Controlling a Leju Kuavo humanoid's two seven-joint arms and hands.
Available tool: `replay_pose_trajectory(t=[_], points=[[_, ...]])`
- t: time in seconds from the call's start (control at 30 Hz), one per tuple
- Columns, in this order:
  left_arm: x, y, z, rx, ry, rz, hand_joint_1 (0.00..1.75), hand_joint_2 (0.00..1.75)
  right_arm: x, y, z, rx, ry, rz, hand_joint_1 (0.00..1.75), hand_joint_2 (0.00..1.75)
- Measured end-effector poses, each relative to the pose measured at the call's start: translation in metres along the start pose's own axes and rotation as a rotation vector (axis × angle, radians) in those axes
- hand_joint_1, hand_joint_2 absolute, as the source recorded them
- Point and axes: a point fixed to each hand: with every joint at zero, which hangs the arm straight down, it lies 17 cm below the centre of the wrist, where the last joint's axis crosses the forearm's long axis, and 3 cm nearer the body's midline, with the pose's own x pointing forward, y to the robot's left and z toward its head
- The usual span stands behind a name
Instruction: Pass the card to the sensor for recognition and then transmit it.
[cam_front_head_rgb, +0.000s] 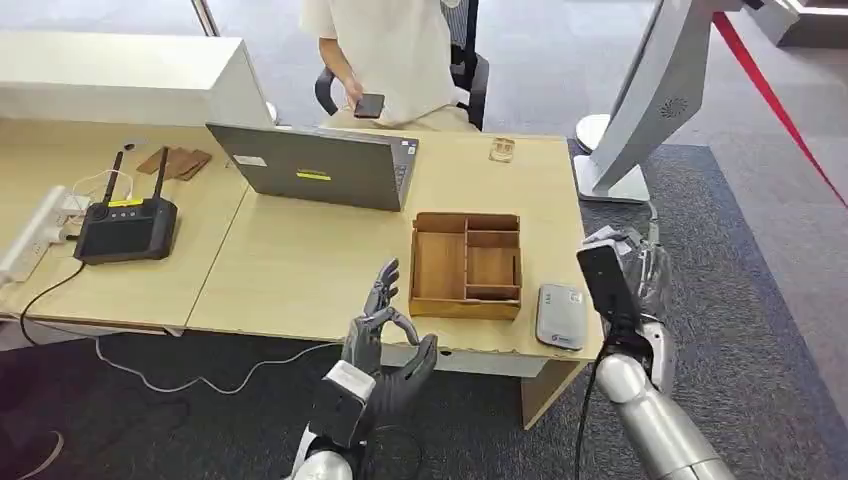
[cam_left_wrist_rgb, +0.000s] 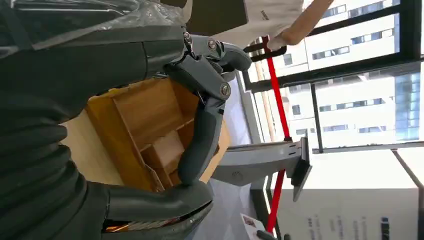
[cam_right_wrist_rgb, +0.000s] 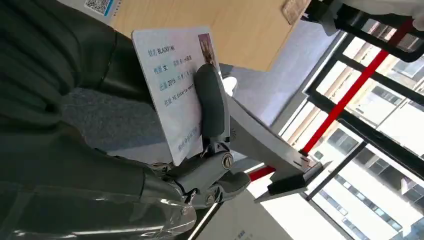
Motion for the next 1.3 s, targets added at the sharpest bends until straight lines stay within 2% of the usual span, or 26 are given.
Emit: replay_pose_trajectory(t=[0.2, 0.43, 0.67, 1.3], points=[[0.001, 0.001, -0.001, 0.002, -0.004, 0.006, 0.0, 1.75, -0.007, 0.008, 0.001, 0.029, 0.004, 0.075, 1.75, 1.75], [0.002, 0.001, -0.002, 0.004, -0.007, 0.012, 0.0, 1.75, -0.018, 0.041, 0.011, 0.131, 0.009, 0.246, 1.75, 1.75], [0.002, 0.001, -0.002, 0.004, -0.005, 0.011, 0.0, 1.75, -0.031, 0.068, 0.025, 0.199, 0.044, 0.279, 1.75, 1.75], [0.002, 0.001, -0.002, 0.005, -0.004, 0.012, 0.0, 1.75, -0.063, 0.08, 0.036, 0.246, 0.107, 0.318, 1.75, 1.75]])
